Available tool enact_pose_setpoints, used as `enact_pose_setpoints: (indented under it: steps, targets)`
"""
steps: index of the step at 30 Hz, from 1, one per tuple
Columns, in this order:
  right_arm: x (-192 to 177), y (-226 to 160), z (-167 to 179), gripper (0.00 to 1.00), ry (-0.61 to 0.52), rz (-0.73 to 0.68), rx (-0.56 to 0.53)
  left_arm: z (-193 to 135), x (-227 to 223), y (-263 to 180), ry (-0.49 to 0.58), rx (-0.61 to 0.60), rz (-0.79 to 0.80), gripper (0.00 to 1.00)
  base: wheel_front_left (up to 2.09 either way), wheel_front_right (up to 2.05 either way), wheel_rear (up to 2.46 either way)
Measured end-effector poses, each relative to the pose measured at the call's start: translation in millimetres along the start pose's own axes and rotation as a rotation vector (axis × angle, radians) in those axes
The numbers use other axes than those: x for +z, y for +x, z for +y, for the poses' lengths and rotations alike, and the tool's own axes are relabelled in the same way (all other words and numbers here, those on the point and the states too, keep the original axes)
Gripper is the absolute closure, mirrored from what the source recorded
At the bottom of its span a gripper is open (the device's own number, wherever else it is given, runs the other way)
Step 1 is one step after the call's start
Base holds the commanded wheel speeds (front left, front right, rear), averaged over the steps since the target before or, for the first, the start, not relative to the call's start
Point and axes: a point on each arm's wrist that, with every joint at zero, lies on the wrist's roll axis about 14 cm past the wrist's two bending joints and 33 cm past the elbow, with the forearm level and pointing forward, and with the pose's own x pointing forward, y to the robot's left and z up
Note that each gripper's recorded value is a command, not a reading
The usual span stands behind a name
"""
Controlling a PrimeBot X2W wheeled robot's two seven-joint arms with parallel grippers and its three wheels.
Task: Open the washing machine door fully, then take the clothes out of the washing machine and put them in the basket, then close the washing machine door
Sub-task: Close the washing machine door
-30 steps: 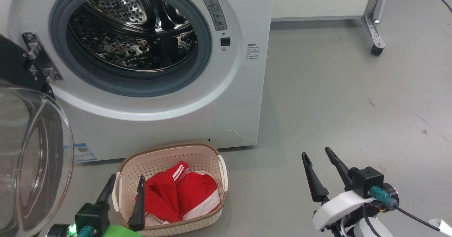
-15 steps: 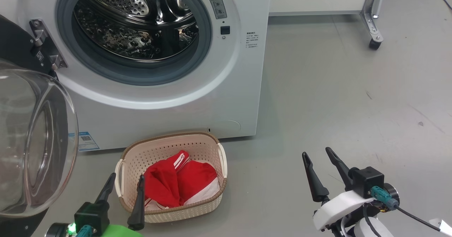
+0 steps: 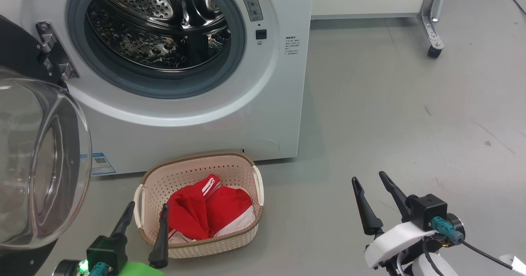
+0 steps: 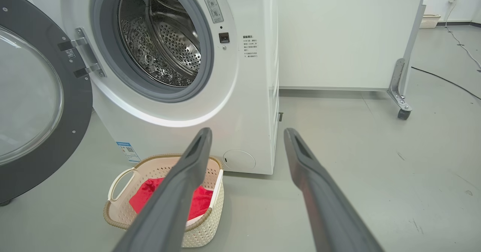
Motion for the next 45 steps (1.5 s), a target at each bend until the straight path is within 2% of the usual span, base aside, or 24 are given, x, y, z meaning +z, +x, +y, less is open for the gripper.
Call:
enact_pose_setpoints:
  steps: [23, 34, 45]
  targets:
    - [-0.2, 2.4, 2.5, 0.0, -0.003, 0.001, 0.004, 10.7, 3.7, -9.4, 0.007, 0.042, -0.009, 0.0, 0.0, 0.0, 0.0]
    - [-4.3, 12.8, 22.5, 0.0, -0.012, 0.016, 0.07, 32.8, 8.1, -24.8, 0.003, 0.126, -0.029, 0.0, 0.0, 0.0, 0.0]
    - [-11.9, 28.9, 60.0, 0.0, -0.021, 0.043, 0.188, 73.1, 13.7, -54.9, 0.004, 0.285, -0.057, 0.0, 0.0, 0.0, 0.0]
